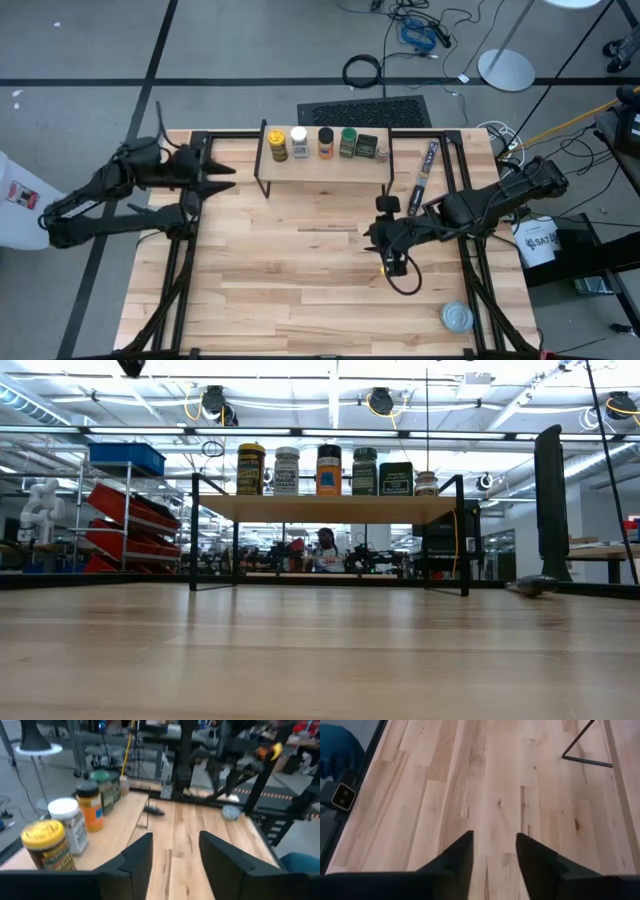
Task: Shelf spices
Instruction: Return to Home Position
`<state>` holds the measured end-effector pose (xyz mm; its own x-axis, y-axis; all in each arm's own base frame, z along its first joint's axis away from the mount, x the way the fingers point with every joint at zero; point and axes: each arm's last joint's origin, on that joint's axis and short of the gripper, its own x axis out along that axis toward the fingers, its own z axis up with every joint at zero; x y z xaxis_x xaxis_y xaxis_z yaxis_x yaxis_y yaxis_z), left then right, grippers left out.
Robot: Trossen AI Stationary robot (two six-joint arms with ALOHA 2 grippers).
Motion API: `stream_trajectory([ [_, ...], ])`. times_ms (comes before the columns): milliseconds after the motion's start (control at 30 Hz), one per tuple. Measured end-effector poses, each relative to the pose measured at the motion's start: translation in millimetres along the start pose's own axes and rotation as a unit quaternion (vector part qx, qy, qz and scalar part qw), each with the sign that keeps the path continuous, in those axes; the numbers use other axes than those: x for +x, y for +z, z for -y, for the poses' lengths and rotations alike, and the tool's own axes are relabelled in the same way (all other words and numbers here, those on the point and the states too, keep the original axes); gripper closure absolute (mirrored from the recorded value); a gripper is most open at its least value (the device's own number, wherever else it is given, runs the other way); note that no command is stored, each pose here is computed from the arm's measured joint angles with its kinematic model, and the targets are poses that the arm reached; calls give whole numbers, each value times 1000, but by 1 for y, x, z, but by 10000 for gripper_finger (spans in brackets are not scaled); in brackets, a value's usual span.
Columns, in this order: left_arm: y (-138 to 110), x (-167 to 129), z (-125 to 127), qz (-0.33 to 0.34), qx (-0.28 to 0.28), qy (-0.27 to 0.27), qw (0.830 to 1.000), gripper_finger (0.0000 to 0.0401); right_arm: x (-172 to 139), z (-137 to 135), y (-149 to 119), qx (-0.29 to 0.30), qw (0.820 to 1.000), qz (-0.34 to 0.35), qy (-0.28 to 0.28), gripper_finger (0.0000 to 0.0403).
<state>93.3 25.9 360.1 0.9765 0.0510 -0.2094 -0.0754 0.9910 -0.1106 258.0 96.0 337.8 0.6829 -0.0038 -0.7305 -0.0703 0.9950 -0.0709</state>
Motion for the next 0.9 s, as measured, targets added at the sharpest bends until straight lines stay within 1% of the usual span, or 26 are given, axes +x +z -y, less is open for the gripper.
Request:
stream_trajectory([
  [67,-9,10,-1,-14,0,5,1000,248,-1,-2,-2,-5,1000,-7,0,291],
  [133,-20,20,0,-29,-2,1,1000,267,-1,-3,-4,-6,1000,-13,-12,317],
  [233,-36,35,2,-32,-3,-22,999,293,-2,-5,-6,-4,999,-16,-34,356],
  [300,-44,42,5,-25,3,-41,999,311,-4,-6,-6,-2,999,-13,-34,380],
  [367,-51,48,9,-18,8,-50,999,329,-7,-7,-6,-2,999,-7,-31,396],
  [500,-57,51,15,-16,20,-48,999,359,-12,-11,-7,1,999,5,-44,396],
  [567,-60,52,18,-22,24,-55,998,372,-14,-13,-8,-3,999,10,-53,397],
  [700,-67,54,24,-33,31,-74,996,388,-6,-18,-13,-2,998,27,-56,401],
  [800,-78,57,26,-50,42,-78,995,394,5,-20,-27,11,998,47,-47,402],
  [900,-87,59,26,-63,44,-69,995,395,16,-20,-50,32,997,62,-40,402],
])
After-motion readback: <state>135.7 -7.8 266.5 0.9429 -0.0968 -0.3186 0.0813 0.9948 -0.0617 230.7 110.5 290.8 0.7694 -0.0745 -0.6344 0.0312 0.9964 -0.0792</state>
